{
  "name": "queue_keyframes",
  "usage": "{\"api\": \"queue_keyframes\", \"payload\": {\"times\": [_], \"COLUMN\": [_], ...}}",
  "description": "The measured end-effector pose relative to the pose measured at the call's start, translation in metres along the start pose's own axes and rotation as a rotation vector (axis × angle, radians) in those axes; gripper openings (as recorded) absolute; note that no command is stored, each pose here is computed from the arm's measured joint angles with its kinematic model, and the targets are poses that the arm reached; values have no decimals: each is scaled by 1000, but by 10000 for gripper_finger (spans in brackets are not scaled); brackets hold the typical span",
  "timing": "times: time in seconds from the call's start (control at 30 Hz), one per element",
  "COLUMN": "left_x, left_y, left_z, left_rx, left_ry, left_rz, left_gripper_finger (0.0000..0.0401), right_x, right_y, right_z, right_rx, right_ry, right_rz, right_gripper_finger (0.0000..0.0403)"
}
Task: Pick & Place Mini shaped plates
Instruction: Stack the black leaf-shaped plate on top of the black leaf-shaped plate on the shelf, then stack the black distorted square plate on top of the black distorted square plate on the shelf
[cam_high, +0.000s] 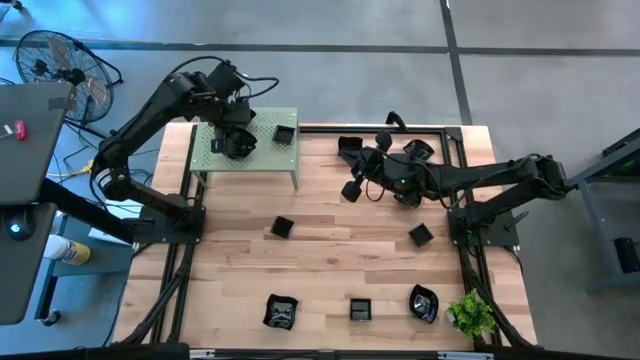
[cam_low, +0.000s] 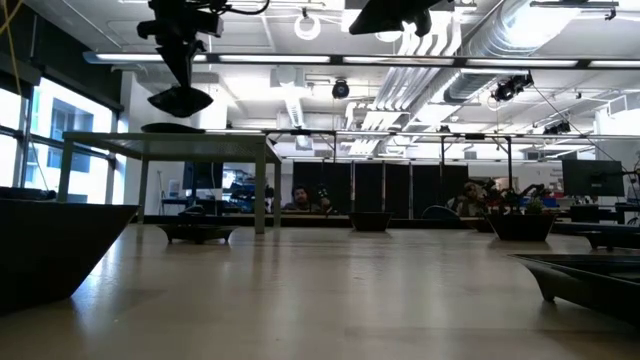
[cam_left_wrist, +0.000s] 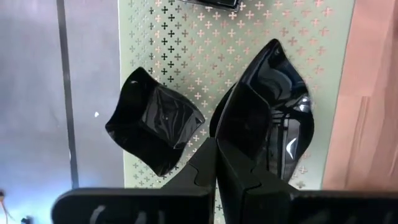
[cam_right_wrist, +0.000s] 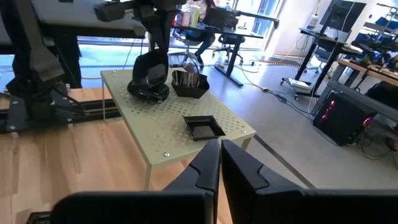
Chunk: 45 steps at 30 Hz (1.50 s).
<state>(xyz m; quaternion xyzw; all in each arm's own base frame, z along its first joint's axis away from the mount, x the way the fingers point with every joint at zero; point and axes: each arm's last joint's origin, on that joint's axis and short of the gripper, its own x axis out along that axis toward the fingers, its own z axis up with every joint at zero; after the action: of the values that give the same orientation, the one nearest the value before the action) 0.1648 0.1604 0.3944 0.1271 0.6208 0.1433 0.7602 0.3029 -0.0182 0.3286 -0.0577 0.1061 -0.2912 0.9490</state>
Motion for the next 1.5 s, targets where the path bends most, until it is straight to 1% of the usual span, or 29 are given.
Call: {"api": "queue_keyframes", "payload": {"times": [0.07,0.17,0.23,0.53,0.63,0.77,0.9,1.0,1.07,1.1,1.13,1.2,1.23,1.27,1.3,1.37,1.5], "left_x": [3,15,21,29,30,28,19,7,-3,-7,-10,-15,-16,-16,-16,-11,14], "left_y": [0,0,-1,-4,-4,-4,-6,-10,-14,-17,-19,-22,-23,-26,-31,-41,-69], "left_z": [0,-4,-5,-6,-5,-6,-10,-16,-21,-23,-24,-21,-19,-17,-14,-5,12], "left_rx": [8,9,7,-12,-14,-37,-49,-94,-140,-180,-235,-368,-429,-463,-483,-490,-520], "left_ry": [9,46,64,87,86,78,56,26,-19,-53,-98,-218,-296,-364,-424,-541,-705], "left_rz": [-2,-32,-30,-44,-42,-33,-4,22,20,0,-40,-144,-188,-220,-233,-221,-243], "left_gripper_finger": [0,0,0,6,19,49,78,83,76,69,59,31,17,9,6,11,4], "right_x": [0,0,0,0,0,0,0,0,-1,-2,-3,-7,-9,-11,-12,-14,-13], "right_y": [0,0,0,0,0,0,0,0,0,-1,-3,-10,-14,-19,-25,-35,-52], "right_z": [0,0,0,0,0,0,0,0,-1,-1,-3,-4,-6,-7,-9,-14,-27], "right_rx": [-1,-1,-1,10,9,9,8,7,2,-5,-13,17,50,94,134,186,232], "right_ry": [0,0,0,0,0,0,0,0,8,20,41,87,119,145,182,259,412], "right_rz": [0,1,1,1,1,1,1,1,2,5,13,43,65,88,109,143,179], "right_gripper_finger": [12,12,12,12,12,12,12,12,11,10,7,2,2,2,2,1,1]}}
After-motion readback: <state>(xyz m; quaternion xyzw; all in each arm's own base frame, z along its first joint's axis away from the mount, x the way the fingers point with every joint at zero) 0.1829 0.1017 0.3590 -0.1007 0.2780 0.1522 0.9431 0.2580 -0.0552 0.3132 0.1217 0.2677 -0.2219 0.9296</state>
